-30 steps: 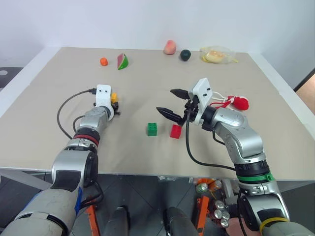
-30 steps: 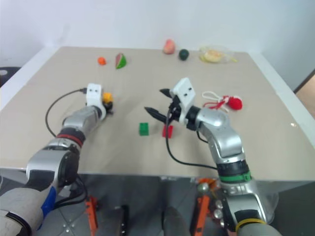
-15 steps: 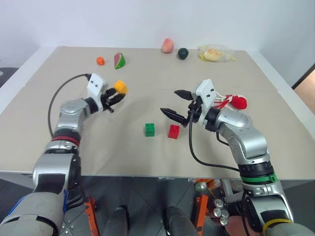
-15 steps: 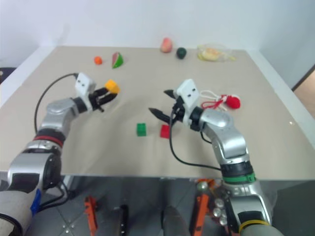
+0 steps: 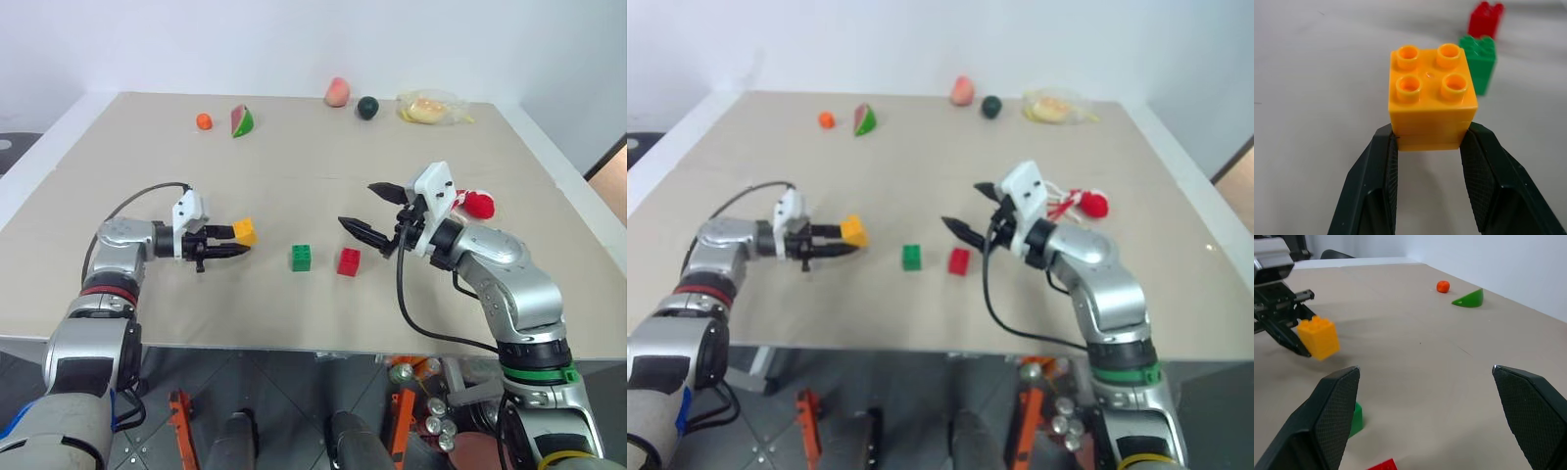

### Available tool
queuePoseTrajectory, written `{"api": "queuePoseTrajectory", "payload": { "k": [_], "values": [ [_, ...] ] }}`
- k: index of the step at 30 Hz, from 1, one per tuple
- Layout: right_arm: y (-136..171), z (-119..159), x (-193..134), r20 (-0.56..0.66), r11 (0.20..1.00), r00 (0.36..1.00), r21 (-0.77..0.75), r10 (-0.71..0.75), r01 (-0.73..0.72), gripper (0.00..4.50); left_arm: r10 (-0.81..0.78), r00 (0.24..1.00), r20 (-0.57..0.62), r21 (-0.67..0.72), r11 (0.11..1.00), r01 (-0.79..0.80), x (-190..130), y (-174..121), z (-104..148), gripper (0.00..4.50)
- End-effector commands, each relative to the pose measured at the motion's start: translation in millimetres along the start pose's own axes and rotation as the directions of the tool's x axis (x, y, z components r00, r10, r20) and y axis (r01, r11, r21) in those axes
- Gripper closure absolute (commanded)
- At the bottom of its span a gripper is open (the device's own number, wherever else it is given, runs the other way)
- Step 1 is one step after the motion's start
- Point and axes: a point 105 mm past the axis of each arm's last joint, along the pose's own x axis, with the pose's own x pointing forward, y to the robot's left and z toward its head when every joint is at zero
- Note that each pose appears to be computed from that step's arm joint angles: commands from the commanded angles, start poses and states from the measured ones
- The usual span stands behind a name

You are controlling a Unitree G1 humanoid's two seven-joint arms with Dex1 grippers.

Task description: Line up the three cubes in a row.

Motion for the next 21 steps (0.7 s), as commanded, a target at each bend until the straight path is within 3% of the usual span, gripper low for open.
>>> {"api": "queuePoseTrajectory", "payload": {
  "k": [1, 7, 21],
  "values": [
    [-1.7, 16.6, -11.1, 0.04, 0.999, 0.999, -0.036, -0.024, 0.025, 0.0, -0.038, 0.999, -0.027, 0.059, 0.997, 0.04, 4.1, 0.0, 7.2, 3.23],
    [1.0, 16.4, -22.0, 0.013, 0.998, 0.999, -0.033, -0.045, 0.045, 0.0, -0.07, 0.992, -0.102, 0.075, 0.994, 0.078, 6.5, -5.4, -4.3, 3.23],
    [5.1, 15.8, -42.7, -0.022, 0.995, 0.995, -0.024, -0.098, 0.098, 0.0, -0.113, 0.988, -0.109, 0.08, 0.989, 0.122, 13.9, -13.0, -9.5, 3.23]
  ]
}}
